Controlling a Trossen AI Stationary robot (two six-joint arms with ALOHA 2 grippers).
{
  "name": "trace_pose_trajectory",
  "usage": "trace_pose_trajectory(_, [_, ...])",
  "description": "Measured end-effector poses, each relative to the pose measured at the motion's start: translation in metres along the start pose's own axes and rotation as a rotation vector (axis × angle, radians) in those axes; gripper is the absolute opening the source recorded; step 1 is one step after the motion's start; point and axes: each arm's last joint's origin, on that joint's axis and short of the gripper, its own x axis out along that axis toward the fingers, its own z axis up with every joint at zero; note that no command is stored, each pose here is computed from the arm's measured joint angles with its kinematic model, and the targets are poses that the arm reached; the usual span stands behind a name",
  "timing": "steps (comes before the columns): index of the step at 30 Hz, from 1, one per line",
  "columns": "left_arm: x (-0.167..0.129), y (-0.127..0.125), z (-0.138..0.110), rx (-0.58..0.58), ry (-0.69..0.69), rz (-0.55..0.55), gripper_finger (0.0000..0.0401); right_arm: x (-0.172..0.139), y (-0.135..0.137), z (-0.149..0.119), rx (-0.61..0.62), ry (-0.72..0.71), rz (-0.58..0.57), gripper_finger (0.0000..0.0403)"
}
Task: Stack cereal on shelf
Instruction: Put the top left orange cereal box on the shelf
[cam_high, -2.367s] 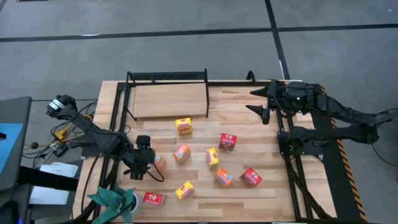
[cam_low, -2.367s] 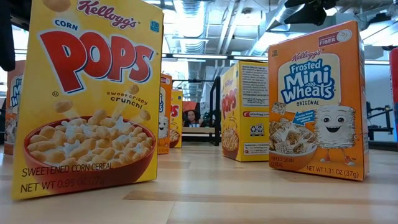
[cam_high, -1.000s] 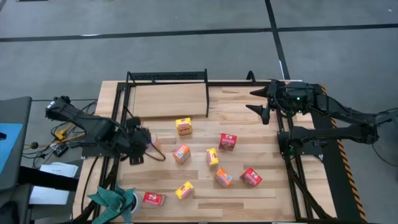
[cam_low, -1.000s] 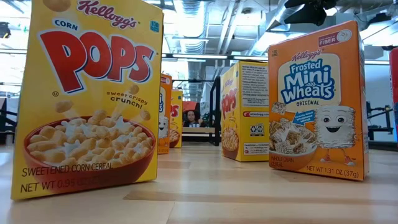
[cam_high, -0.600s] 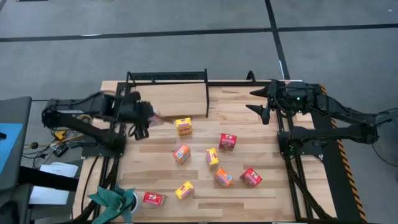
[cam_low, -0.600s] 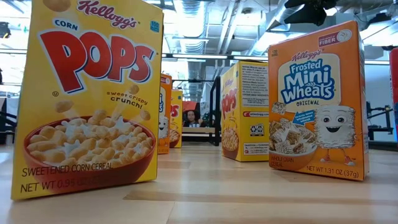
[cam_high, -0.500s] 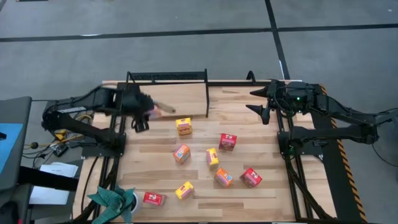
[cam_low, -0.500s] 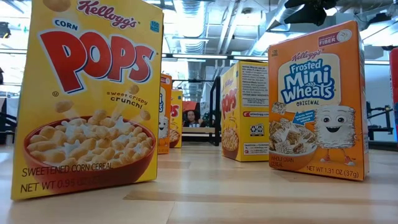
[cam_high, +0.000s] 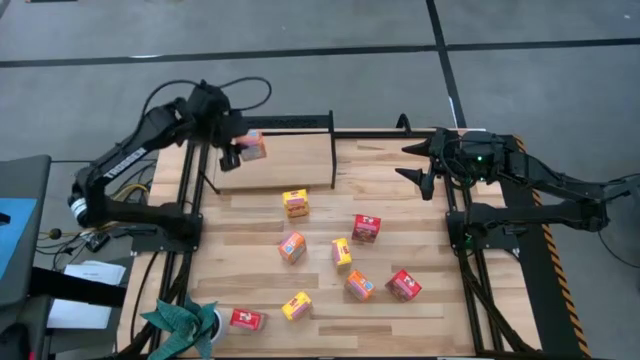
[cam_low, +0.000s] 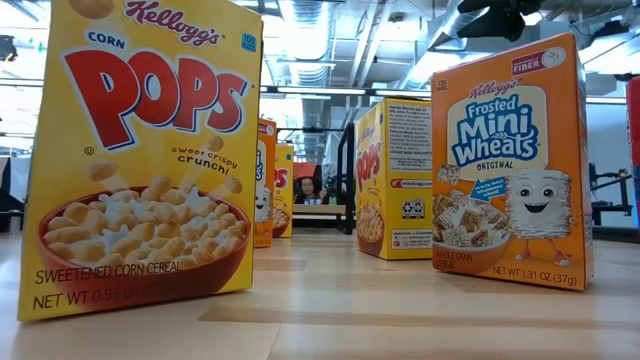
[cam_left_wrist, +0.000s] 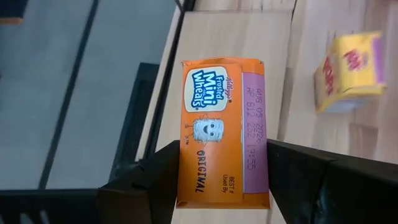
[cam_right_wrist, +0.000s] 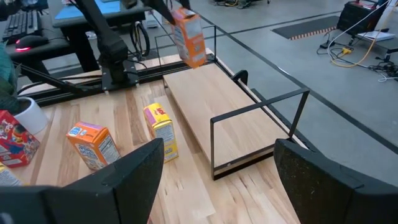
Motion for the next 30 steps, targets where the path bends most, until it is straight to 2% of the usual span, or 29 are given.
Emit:
trace_pose_trajectory(6, [0.03, 0.027, -0.016, -0.015, 0.105, -0.006, 0.0197, 0.0, 0.0, 0.0, 0.0, 0.0, 0.0, 0.0328])
trace_pose_trajectory(10, [0.052, 0.043, -0.022, -0.082, 0.153, -0.001, 0.0197, 0.0, 0.0, 0.0, 0.0, 0.0, 0.0, 0.0325])
trace_pose_trajectory(18, [0.089, 0.061, -0.039, -0.072, 0.209, -0.11, 0.0197, 0.0, 0.0, 0.0, 0.001, 0.0, 0.0, 0.0327])
trace_pose_trajectory(21, [0.092, 0.067, -0.044, -0.063, 0.218, -0.107, 0.0197, 0.0, 0.0, 0.0, 0.002, 0.0, 0.0, 0.0325])
trace_pose_trajectory(30, [0.086, 0.078, -0.043, -0.135, 0.142, -0.034, 0.0197, 0.0, -0.004, 0.0, 0.009, -0.001, -0.026, 0.0329])
